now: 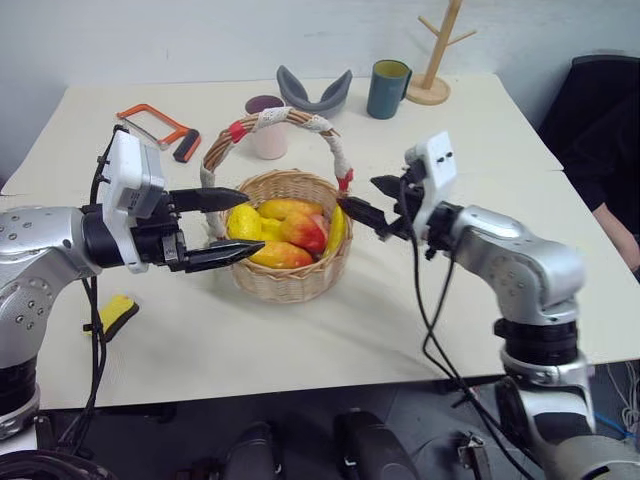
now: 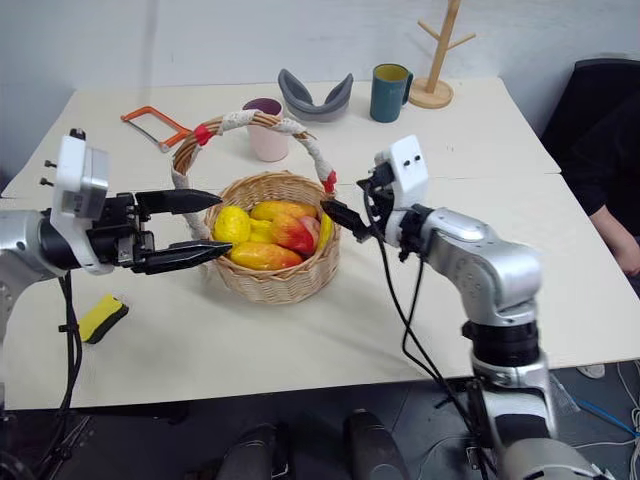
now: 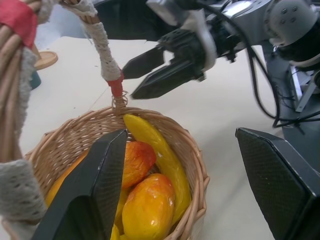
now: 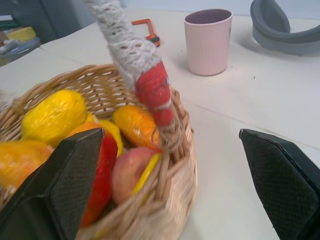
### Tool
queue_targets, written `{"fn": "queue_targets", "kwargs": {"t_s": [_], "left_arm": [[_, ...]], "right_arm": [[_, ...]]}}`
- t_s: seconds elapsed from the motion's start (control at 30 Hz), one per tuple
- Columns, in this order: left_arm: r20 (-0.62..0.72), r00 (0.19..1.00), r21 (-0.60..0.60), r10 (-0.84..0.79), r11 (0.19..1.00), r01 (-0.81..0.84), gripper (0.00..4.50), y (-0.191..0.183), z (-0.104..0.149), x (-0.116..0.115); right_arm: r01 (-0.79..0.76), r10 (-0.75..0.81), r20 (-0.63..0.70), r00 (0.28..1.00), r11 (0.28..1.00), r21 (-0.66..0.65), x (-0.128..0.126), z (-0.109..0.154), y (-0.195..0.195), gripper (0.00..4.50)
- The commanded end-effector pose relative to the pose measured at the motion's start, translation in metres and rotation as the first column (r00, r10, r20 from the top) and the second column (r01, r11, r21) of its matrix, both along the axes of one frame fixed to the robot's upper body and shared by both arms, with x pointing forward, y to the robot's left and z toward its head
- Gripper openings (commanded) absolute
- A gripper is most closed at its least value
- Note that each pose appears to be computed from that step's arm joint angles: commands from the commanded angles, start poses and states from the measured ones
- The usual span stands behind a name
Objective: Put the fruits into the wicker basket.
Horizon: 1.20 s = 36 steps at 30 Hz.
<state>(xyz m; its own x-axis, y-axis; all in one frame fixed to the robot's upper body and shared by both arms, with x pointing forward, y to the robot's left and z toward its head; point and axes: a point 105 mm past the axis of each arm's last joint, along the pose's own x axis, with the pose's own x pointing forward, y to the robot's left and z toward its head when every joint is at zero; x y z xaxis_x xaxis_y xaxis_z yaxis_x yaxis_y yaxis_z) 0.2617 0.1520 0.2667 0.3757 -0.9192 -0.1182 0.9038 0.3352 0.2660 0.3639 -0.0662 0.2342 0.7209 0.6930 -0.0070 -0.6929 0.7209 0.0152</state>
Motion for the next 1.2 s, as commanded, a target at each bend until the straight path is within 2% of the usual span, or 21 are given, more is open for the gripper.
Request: {"fn": "queue_targets", "kwargs": {"t_s": [0.03,0.1,0.2,0.4,0.57,0.7,0.83,0.93,1.0,1.13,1.2], "left_arm": [[0.053,0.999,0.006,-0.012,1.0,0.011,3.62,-0.001,0.008,0.001],[0.062,0.998,0.003,-0.015,1.0,0.015,3.62,-0.002,0.01,0.002],[0.074,0.997,-0.005,-0.024,1.0,0.025,3.62,-0.004,0.013,0.004],[0.085,0.995,-0.044,-0.055,0.997,0.059,3.62,-0.014,0.016,0.004],[0.079,0.992,-0.055,-0.096,0.993,0.101,3.62,-0.023,0.013,0.006],[0.081,0.989,-0.067,-0.123,0.989,0.128,3.62,-0.029,0.014,0.009],[0.08,0.984,-0.081,-0.159,0.983,0.165,3.62,-0.036,0.013,0.014],[0.065,0.98,-0.081,-0.186,0.978,0.191,3.62,-0.04,0.01,0.02],[0.061,0.976,-0.081,-0.211,0.973,0.216,3.62,-0.041,0.008,0.02],[0.06,0.97,-0.102,-0.234,0.966,0.239,3.62,-0.043,0.009,0.024],[0.06,0.966,-0.102,-0.252,0.961,0.257,3.62,-0.046,0.008,0.025]], "right_arm": [[0.073,-0.074,0.066,0.995,0.997,0.02,0.019,0.01,0.007,4.47],[0.106,-0.108,0.073,0.992,0.994,0.029,0.03,0.008,0.01,4.47],[0.131,-0.133,0.095,0.987,0.991,0.028,0.037,0.007,0.009,3.87],[0.142,-0.145,0.144,0.979,0.989,0.034,0.028,0.002,0.001,1.87],[0.187,-0.21,0.195,0.958,0.974,0.13,0.016,0.021,-0.015,0.23],[0.242,-0.274,0.252,0.928,0.958,0.151,0.006,0.041,-0.044,0.23],[0.408,-0.409,0.29,0.865,0.911,0.068,-0.01,0.049,-0.118,0.23],[0.548,-0.514,0.287,0.808,0.835,-0.048,-0.029,0.035,-0.183,0.23],[0.612,-0.566,0.289,0.772,0.784,-0.1,-0.039,0.024,-0.209,0.23],[0.7,-0.666,0.243,0.705,0.709,-0.086,-0.053,0.0,-0.244,0.23],[0.714,-0.691,0.213,0.69,0.699,-0.043,-0.057,-0.01,-0.25,0.99]]}}
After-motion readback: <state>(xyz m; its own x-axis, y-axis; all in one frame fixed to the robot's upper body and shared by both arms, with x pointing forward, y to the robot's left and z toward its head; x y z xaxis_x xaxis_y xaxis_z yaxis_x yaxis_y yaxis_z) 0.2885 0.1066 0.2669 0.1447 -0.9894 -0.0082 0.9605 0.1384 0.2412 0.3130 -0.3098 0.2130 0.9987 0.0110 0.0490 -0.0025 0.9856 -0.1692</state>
